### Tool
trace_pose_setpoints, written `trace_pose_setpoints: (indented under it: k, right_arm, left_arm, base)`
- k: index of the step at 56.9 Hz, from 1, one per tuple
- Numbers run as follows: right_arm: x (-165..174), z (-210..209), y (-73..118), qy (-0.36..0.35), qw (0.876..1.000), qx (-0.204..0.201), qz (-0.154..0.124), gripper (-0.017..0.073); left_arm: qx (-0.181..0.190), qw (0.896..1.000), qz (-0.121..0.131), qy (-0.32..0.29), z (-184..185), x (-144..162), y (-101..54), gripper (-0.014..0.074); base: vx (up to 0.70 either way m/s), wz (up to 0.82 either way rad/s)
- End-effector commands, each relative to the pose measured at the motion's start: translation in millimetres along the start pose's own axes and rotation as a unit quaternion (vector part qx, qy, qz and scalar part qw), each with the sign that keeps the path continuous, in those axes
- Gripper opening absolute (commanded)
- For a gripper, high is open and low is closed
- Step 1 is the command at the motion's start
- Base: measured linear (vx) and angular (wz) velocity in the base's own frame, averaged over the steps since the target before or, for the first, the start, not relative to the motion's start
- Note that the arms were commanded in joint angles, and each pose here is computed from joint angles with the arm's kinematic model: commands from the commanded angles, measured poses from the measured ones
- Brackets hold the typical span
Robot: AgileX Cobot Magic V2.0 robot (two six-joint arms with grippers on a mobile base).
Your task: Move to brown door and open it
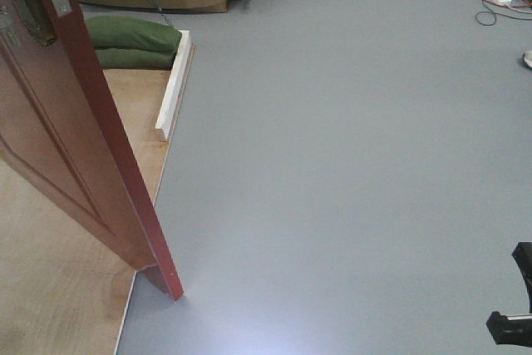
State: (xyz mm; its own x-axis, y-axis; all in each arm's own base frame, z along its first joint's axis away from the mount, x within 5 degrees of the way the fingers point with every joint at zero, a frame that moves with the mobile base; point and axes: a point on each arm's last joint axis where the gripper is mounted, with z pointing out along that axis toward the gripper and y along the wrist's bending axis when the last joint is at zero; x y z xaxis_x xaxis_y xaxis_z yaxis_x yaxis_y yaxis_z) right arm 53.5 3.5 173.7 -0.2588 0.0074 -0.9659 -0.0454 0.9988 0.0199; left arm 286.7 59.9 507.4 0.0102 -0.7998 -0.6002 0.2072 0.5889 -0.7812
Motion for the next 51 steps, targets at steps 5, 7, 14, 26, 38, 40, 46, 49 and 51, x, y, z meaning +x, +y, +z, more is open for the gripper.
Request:
trace_pose_setpoints:
  k: [5,7,14,26,38,40,46,49,51]
  right_arm:
    - [-5.5,-0.3,-0.5,-0.040,0.999,0.003,-0.005,0.0000]
    - [-5.5,-0.3,-0.5,-0.040,0.999,0.003,-0.005,0.0000]
    - [-5.5,-0.3,-0.5,-0.040,0.999,0.003,-0.005,0.0000]
    - [-5.6,-0.3,-0.5,-0.040,0.999,0.003,-0.005,0.0000]
    - [-5.7,-0.4,-0.5,-0.041,0.999,0.003,-0.005,0.0000]
    - [-5.7,-0.4,-0.5,-0.041,0.999,0.003,-0.005,0.0000]
    - [-5.7,-0.4,-0.5,-0.041,0.999,0.003,-0.005,0.0000]
    - [-5.7,-0.4,-0.5,-0.041,0.999,0.003,-0.005,0.0000]
    - [-5.7,-0.4,-0.5,-0.041,0.999,0.003,-0.005,0.0000]
  left_arm:
    - [0.028,0.999,-0.009,-0.025,-9.2,-9.0,-20.8,-0.0006]
    - [0.028,0.999,-0.009,-0.025,-9.2,-9.0,-20.8,-0.0006]
    - [0.028,0.999,-0.009,-0.025,-9.2,-9.0,-20.8,-0.0006]
    - [0.028,0.999,-0.009,-0.025,-9.2,-9.0,-20.8,-0.0006]
    - [0.028,0.999,-0.009,-0.025,-9.2,-9.0,-20.8,-0.0006]
    - [0.028,0.999,-0.009,-0.025,-9.2,-9.0,-20.8,-0.0006]
    - [0.028,0.999,-0.009,-0.025,-9.2,-9.0,-20.8,-0.0006]
    - [0.028,0.999,-0.009,-0.025,-9.2,-9.0,-20.8,-0.0006]
    - [0.028,0.999,-0.009,-0.025,-9.2,-9.0,-20.8,-0.0006]
  base:
    - [0.00,0.00]
    - [0.00,0.00]
    - [0.00,0.00]
    - [0.00,-0.01]
    - [0.01,-0.03]
    - [0.03,-0.02]
    - [0.04,-0.03]
    - [0.05,-0.05]
    - [0.05,-0.05]
